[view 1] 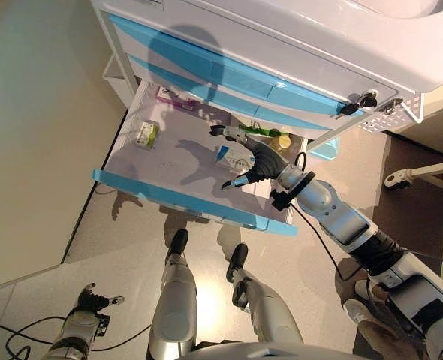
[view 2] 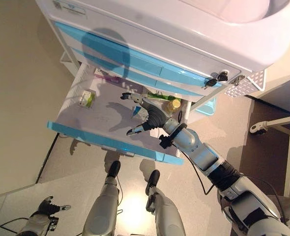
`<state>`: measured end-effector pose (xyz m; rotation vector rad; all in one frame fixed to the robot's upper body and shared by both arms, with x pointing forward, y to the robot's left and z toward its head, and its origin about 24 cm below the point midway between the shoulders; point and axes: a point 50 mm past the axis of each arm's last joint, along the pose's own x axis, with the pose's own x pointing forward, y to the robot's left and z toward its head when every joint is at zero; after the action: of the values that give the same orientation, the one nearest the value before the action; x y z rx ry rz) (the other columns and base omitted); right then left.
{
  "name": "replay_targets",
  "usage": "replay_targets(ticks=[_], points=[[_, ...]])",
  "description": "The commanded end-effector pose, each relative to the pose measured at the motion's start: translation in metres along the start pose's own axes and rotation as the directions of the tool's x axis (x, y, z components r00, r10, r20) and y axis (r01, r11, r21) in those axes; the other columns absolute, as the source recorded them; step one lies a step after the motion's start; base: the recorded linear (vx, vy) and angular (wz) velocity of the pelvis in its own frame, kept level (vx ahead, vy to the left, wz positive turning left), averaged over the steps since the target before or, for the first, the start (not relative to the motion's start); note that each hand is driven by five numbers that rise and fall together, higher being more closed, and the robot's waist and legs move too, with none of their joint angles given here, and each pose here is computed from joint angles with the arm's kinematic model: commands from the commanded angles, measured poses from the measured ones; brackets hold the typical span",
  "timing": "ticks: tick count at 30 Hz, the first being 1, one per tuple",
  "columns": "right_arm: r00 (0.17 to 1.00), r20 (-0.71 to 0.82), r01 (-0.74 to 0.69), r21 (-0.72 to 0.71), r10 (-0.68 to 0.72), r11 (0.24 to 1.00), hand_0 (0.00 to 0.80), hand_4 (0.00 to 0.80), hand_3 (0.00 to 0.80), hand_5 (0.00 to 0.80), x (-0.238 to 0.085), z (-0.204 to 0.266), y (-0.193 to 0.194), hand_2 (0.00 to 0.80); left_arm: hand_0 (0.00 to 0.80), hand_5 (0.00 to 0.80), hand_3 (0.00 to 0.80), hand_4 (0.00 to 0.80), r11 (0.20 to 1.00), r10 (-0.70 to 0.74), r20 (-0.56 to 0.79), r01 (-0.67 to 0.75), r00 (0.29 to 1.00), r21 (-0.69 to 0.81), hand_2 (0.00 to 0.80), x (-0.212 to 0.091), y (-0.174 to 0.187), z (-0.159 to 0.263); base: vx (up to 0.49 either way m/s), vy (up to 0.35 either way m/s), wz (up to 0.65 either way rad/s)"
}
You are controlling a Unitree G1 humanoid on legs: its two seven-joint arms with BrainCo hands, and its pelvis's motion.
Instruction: Open the drawer and pick up the medicine
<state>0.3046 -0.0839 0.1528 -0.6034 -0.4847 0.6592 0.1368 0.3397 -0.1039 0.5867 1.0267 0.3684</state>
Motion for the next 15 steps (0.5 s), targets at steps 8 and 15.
replay_targets(ticks=[8, 15], points=[[0.995, 0.004, 0.096, -0.17, -0.096, 0.981, 0.0, 0.0, 0.0, 0.0, 0.025, -0.002, -0.002, 0.0, 0.0, 0.0, 0.0, 0.0, 0.998, 0.042, -0.028, -0.04, 0.999, 0.047, 0.0, -0.001, 0.007, -0.01, 0.0, 0.002, 0.01], [0.981, -0.104, 0.134, -0.241, -0.163, 0.961, 0.0, 0.0, 0.0, 0.0, 0.035, -0.024, -0.005, 0.0, 0.0, 0.0, 0.0, 0.0, 0.998, 0.019, -0.006, -0.018, 1.0, 0.065, 0.0, -0.001, -0.003, -0.002, 0.017, 0.002, 0.04]])
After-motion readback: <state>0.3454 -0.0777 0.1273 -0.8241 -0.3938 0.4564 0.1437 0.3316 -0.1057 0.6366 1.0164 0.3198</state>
